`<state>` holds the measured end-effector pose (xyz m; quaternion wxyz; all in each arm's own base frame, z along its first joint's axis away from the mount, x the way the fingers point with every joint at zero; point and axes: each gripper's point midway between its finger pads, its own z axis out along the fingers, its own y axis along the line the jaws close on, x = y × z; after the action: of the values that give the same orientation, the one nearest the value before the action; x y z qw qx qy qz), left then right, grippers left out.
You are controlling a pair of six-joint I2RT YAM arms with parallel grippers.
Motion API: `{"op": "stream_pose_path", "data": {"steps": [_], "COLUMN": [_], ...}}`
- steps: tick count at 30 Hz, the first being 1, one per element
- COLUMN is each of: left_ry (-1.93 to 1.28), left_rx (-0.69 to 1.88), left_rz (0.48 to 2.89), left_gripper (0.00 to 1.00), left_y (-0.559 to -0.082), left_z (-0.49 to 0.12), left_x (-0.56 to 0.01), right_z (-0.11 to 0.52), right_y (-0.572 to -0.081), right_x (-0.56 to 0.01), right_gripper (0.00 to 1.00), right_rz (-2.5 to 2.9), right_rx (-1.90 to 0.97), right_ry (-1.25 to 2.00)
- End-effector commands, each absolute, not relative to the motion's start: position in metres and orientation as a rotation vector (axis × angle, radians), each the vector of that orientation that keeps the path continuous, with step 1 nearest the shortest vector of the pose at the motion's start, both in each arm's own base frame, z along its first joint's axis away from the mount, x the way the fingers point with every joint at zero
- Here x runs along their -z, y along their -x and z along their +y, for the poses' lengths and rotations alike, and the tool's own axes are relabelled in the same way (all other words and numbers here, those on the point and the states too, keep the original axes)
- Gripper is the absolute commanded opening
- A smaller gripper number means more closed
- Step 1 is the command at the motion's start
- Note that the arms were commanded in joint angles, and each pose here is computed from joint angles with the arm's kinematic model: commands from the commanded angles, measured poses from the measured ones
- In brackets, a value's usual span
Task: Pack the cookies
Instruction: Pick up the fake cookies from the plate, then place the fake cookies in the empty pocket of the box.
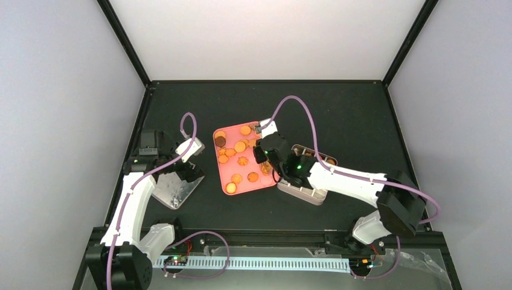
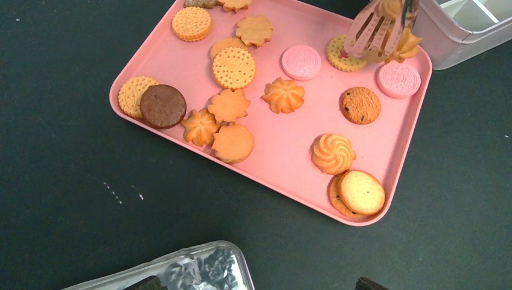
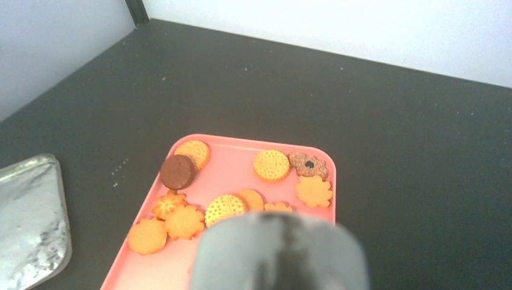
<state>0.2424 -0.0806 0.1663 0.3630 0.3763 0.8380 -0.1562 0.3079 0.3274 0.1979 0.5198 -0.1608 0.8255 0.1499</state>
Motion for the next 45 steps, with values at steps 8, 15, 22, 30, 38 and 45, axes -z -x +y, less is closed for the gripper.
{"op": "stream_pose_path", "data": {"steps": [8,15,22,30,38,45], "left_ry": [-0.978,-0.977,-0.977,-0.975,-0.975,-0.975], "left_rx": [0.382,0.395,0.400,0.401,0.397,0.398], "left_rz": [2.137,2.132,2.128,2.130,2.133,2.143], "left_gripper": [0.84,0.84,0.84,0.84,0.84,0.84], "left_y": [-0.245,-0.245,-0.245,-0.245,-0.245,-0.245], "left_z": [-0.079,-0.081,-0.081,-0.081,-0.081,-0.080], "left_x": [-0.177,-0.178,-0.179,-0.178,-0.178,-0.174], "right_z": [0.271,0.188,0.138,0.123,0.135,0.138], "right_y": [-0.303,-0.313,-0.312,-0.312,-0.319,-0.323], "right_x": [-0.292,-0.287,-0.268,-0.249,-0.237,-0.235], "right_gripper": [0.01,0.01,0.01,0.02,0.05,0.08], "right_rz": [1.807,1.803,1.816,1.840,1.867,1.875], "right_rx": [-0.400,-0.313,-0.224,-0.206,-0.236,-0.227], "right_ry": [0.236,0.040,-0.064,-0.093,-0.071,-0.054]}}
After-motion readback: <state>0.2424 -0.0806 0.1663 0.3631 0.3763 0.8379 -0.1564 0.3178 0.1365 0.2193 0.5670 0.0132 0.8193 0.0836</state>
